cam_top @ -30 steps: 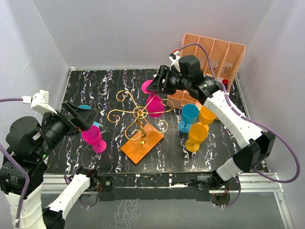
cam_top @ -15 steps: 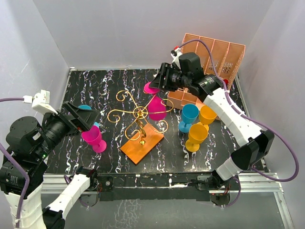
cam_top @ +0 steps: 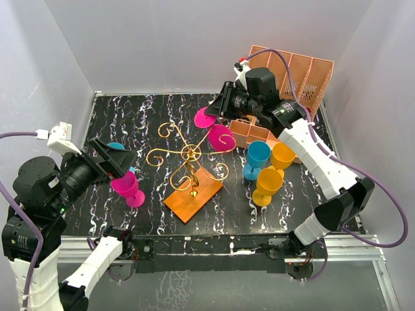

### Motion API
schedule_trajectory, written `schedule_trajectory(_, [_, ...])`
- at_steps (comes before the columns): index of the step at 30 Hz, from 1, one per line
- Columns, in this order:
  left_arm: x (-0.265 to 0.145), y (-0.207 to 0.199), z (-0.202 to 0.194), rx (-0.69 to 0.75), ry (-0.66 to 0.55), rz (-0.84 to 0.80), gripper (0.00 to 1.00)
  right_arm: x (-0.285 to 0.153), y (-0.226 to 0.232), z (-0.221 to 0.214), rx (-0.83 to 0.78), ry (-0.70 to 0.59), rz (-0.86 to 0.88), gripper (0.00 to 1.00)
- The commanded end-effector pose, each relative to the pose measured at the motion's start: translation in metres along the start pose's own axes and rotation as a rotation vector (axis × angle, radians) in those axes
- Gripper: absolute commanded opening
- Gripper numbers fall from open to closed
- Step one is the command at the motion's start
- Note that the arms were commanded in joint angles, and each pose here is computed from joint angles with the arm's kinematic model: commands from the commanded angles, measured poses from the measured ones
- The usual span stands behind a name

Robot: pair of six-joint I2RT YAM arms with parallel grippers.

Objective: Take the wine glass off the wine glass rack

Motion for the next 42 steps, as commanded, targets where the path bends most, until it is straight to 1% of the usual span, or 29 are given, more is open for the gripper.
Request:
schedule_trajectory(1, [-0.002, -0.004, 0.002, 0.005, -0.016, -0.032, 0.97, -0.007, 0.004, 0.007, -0.013, -0.027, -0.004, 0.08])
schedule_trajectory(8, [0.001, -0.003, -0.001, -0.037, -0.001, -0.021, 0.97, -0.022, 0.026, 0.008, 0.142, -0.098, 0.144, 0.08])
schedule_trajectory(12, [0.002, -0.005, -0.003, -0.046, 0.007, -0.037, 0.97, -0.031, 0.028, 0.006, 0.218, -0.128, 0.169, 0.08])
schedule_trajectory(18, [0.007, -0.003, -0.004, -0.066, 0.019, -0.027, 0.97, -0.047, 0.034, 0.003, 0.232, -0.141, 0.190, 0.08])
schedule_trajectory(20, [0.009, -0.001, -0.005, -0.068, 0.028, -0.008, 0.97, -0.050, 0.036, 0.000, 0.245, -0.127, 0.213, 0.08])
schedule_trajectory(23, [0.010, 0.007, -0.005, -0.066, 0.033, 0.053, 0.97, -0.051, 0.039, -0.009, 0.264, -0.073, 0.264, 0.08])
schedule_trajectory(29, [0.005, 0.013, -0.002, -0.057, 0.005, 0.111, 0.97, -0.042, 0.045, -0.015, 0.280, 0.014, 0.331, 0.08])
schedule_trajectory(33, [0.003, 0.011, -0.002, -0.049, 0.004, 0.095, 0.97, -0.034, 0.049, -0.017, 0.299, 0.065, 0.373, 0.08])
schedule_trajectory(38, [-0.001, 0.010, -0.002, -0.046, -0.009, 0.085, 0.97, -0.029, 0.057, -0.014, 0.321, 0.090, 0.435, 0.08])
schedule_trajectory(42, [-0.005, 0.003, 0.000, -0.032, -0.033, 0.026, 0.97, -0.024, 0.063, -0.010, 0.320, 0.095, 0.457, 0.08])
Point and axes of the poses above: each gripper's point midway between its finger pads, its own x axis out along the fingers, its own y axis along the line the jaws close on, z = x × y, the point moved 5 cm from there along -x, back along the fingers, and after that the axes turned 6 degrees about x, right-handed, at the moved point
